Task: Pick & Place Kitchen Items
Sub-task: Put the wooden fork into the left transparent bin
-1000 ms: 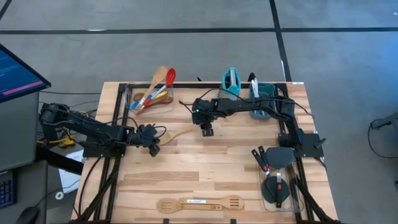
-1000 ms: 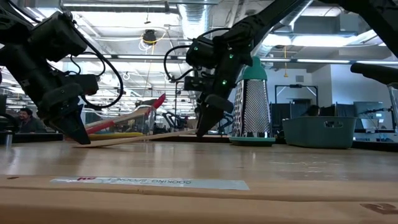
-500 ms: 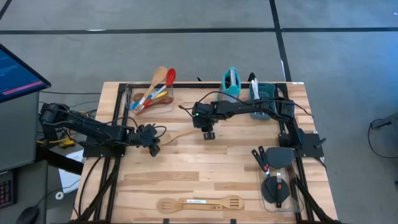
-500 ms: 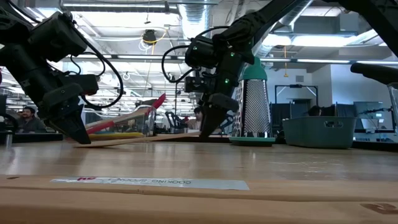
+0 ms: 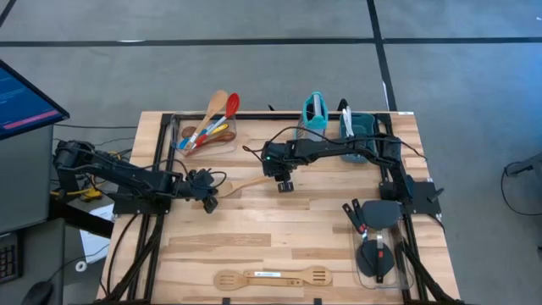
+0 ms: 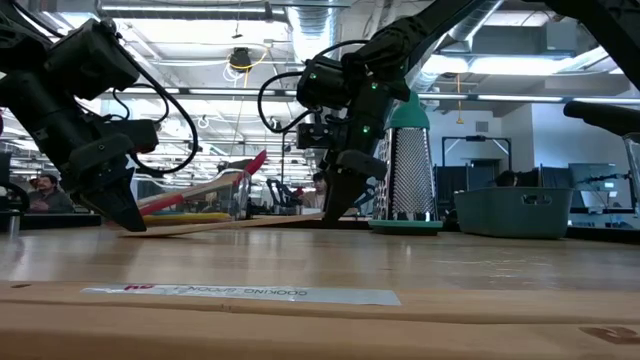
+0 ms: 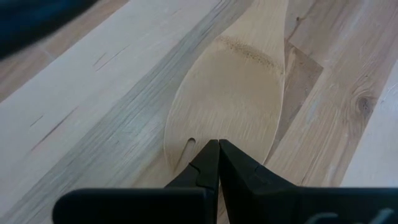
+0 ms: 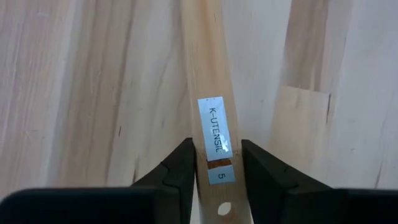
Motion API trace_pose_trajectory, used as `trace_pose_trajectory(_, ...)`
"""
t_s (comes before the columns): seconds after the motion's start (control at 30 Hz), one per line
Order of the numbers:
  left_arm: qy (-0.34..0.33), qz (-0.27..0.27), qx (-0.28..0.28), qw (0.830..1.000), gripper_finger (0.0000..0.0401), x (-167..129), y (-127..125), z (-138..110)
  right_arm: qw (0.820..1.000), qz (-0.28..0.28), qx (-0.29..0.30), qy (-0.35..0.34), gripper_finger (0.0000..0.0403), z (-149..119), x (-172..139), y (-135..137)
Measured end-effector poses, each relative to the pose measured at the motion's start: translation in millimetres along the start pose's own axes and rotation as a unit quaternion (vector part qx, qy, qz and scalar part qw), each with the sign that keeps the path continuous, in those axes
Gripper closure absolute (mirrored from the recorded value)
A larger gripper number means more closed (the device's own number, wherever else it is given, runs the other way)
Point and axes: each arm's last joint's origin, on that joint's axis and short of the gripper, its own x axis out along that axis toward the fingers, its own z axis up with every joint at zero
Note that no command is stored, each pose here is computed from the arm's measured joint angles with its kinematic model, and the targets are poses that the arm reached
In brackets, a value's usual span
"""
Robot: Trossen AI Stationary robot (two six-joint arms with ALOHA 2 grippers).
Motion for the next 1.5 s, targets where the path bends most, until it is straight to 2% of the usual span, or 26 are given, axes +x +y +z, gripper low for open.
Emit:
trace_pose_trajectory(0.43, -0.009, -0.003, -0.003, 1.000, 0.0399, 0.1, -0.9, 1.3, 1.000, 0.003, 0.004, 0.006, 0.0305, -1.1, 0.0, 0.7)
trace_pose_trajectory(0.6, -0.029, -0.014, 0.005, 0.999, 0.0399, -3.1, -6.5, 9.6, 1.000, 0.001, 0.010, 0.004, 0.0306, -0.8, 0.0, 0.3)
trace_pose_trajectory(0.77, -0.072, -0.046, 0.042, 0.995, 0.0399, -14.9, -14.8, 24.8, 1.000, -0.003, 0.012, 0.002, 0.0307, -0.3, -0.9, -1.4)
trace_pose_trajectory(1.1, -0.198, -0.103, 0.055, 0.973, 0.0399, -55.5, -14.5, 47.4, 1.000, 0.007, 0.006, -0.011, 0.0307, 3.3, -6.3, 0.9)
trace_pose_trajectory(1.33, -0.260, -0.107, 0.062, 0.958, 0.0399, -74.5, -8.4, 52.5, 0.999, 0.002, -0.002, -0.050, 0.0307, 13.5, -38.9, 6.0)
trace_pose_trajectory(1.5, -0.300, -0.059, 0.068, 0.950, 0.0399, -81.6, -2.7, 54.6, 0.995, -0.017, 0.008, -0.094, 0.0307, 18.8, -71.1, 2.6)
